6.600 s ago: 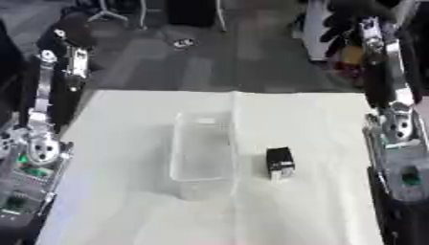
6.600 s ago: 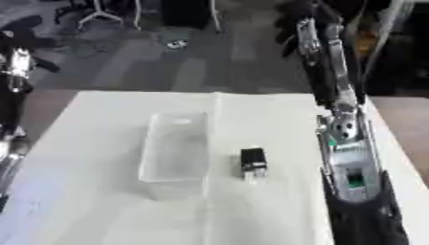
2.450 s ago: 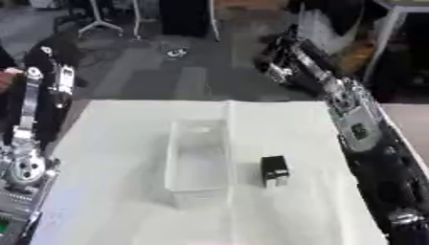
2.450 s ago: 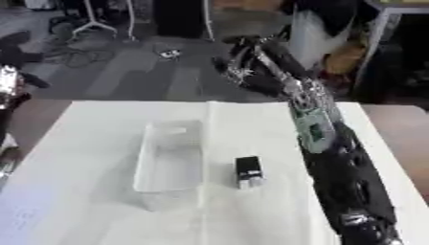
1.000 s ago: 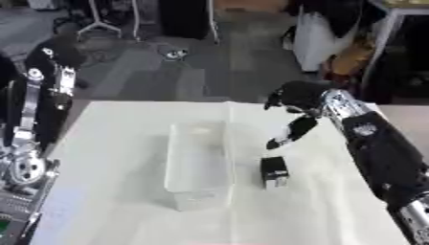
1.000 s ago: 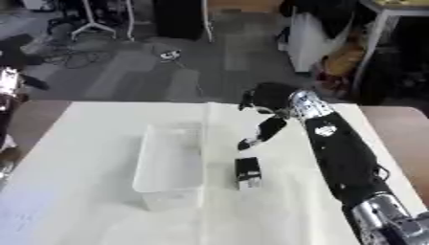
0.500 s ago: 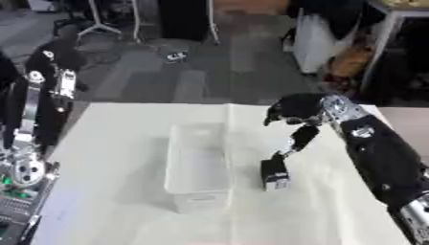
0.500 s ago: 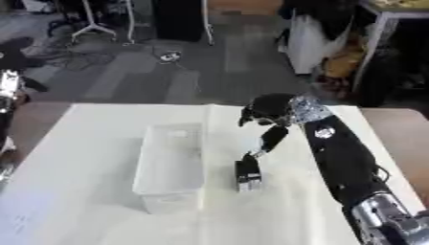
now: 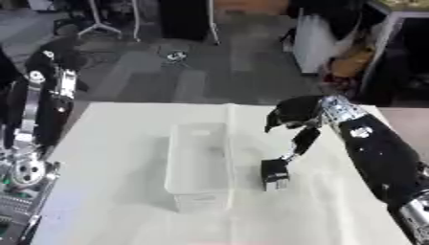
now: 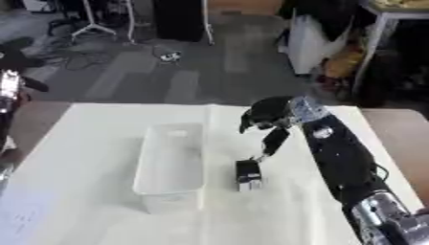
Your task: Pick up objects on the table and place them in the box.
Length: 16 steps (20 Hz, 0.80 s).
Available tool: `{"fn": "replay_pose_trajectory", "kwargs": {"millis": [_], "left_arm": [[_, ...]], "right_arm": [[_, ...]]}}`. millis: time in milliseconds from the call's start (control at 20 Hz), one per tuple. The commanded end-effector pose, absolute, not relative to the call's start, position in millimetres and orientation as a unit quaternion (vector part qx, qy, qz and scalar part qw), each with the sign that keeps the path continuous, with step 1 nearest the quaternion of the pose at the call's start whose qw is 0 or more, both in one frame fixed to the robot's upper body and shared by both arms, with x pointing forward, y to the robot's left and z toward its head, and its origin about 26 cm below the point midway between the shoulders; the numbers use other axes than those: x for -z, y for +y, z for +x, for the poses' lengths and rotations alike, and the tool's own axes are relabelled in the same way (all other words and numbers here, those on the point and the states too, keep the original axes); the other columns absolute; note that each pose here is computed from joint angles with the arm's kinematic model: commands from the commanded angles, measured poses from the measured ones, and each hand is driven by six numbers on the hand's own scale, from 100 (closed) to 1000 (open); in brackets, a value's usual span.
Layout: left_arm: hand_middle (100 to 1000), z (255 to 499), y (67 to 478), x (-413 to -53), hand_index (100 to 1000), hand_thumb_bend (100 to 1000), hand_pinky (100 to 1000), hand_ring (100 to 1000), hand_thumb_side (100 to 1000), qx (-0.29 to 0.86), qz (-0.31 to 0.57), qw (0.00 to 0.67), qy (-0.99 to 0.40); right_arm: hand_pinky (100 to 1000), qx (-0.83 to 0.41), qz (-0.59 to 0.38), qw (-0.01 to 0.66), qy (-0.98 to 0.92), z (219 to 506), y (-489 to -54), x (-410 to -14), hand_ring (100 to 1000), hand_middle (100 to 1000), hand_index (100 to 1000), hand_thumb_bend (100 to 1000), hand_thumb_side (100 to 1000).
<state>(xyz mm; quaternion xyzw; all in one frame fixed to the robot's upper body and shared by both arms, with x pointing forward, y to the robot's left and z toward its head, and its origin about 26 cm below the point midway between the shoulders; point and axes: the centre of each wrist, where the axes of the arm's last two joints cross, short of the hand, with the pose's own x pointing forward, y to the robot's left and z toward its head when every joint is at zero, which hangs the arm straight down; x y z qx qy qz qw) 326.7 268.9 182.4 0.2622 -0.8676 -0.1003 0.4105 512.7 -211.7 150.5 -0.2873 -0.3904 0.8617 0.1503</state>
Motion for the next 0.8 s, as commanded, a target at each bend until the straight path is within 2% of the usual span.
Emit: {"fn": "replay_pose_trajectory", "kwargs": {"millis": [50, 800], "left_arm": [[845, 326, 272, -190, 870, 155, 491, 750, 1000, 0.107, 0.267, 0.398, -0.871], [846, 326, 271, -191, 870, 155, 492, 751, 1000, 0.107, 0.267, 0.397, -0.872]], "right_arm": [[925, -0.864, -0.296, 0.147, -0.379, 515, -220, -162, 741, 774, 871, 774, 1000], [915, -0.871, -0.277, 0.159, -0.373, 510, -219, -135, 740, 771, 871, 735, 1000]]}}
